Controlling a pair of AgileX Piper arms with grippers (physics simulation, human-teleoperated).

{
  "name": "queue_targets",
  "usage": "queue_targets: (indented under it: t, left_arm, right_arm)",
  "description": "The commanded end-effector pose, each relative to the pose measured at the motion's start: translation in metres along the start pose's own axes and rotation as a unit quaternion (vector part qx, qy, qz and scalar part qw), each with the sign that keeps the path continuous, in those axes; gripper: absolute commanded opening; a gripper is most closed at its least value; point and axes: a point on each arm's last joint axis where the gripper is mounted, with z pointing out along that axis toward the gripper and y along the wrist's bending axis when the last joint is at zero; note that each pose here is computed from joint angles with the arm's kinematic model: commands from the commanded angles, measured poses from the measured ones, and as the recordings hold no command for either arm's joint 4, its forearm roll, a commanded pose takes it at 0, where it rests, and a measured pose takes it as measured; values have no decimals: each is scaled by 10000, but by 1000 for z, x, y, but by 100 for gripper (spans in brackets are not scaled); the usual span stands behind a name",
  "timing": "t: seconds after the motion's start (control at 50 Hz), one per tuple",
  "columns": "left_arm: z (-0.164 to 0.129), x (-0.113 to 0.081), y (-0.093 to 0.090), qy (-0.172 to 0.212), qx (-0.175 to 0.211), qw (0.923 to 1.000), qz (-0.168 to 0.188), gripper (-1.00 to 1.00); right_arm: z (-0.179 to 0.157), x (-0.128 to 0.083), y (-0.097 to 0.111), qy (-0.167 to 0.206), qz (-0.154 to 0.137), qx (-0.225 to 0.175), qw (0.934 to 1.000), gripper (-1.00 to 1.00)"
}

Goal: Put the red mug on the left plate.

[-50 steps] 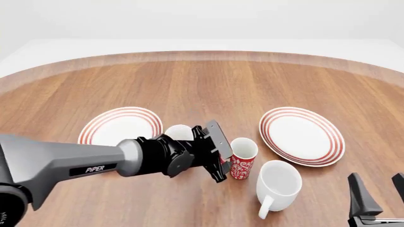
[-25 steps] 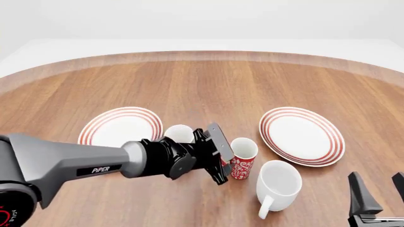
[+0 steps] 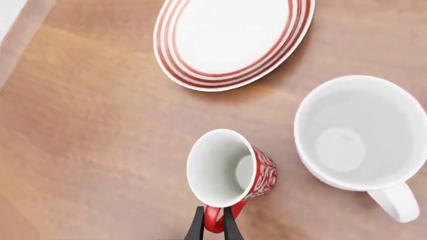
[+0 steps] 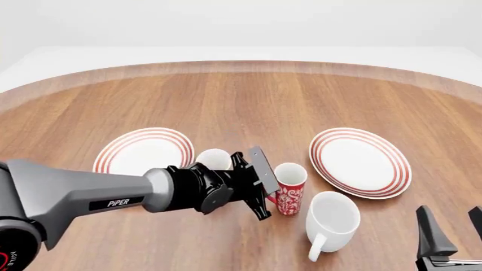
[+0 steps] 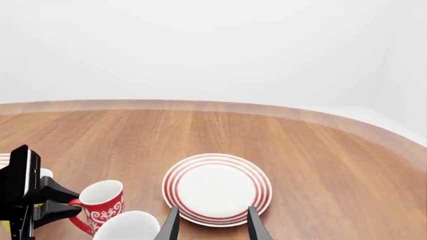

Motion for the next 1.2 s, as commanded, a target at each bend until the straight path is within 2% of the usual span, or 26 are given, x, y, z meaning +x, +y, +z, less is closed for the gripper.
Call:
queue_targets:
  t: [0.02, 0.7, 0.88, 1.2]
  left_arm:
    - [-2, -2, 0, -47, -22, 9996, -260, -100]
    - [-36, -16, 23, -361, -341, 9986, -187, -100]
    - [-47, -14, 37, -417, -532, 9975, -214, -100]
    - [-75, -26, 31, -622, -527, 9965, -161, -100]
  right_arm:
    - [0, 0, 0, -9, -6, -2, 10000, 100]
    - [-1, 0, 0, -6, -49, 2, 10000, 100]
    - [-1, 0, 0, -44, -86, -33, 9999, 100]
    - [-1, -1, 0, -50, -64, -22, 10000, 100]
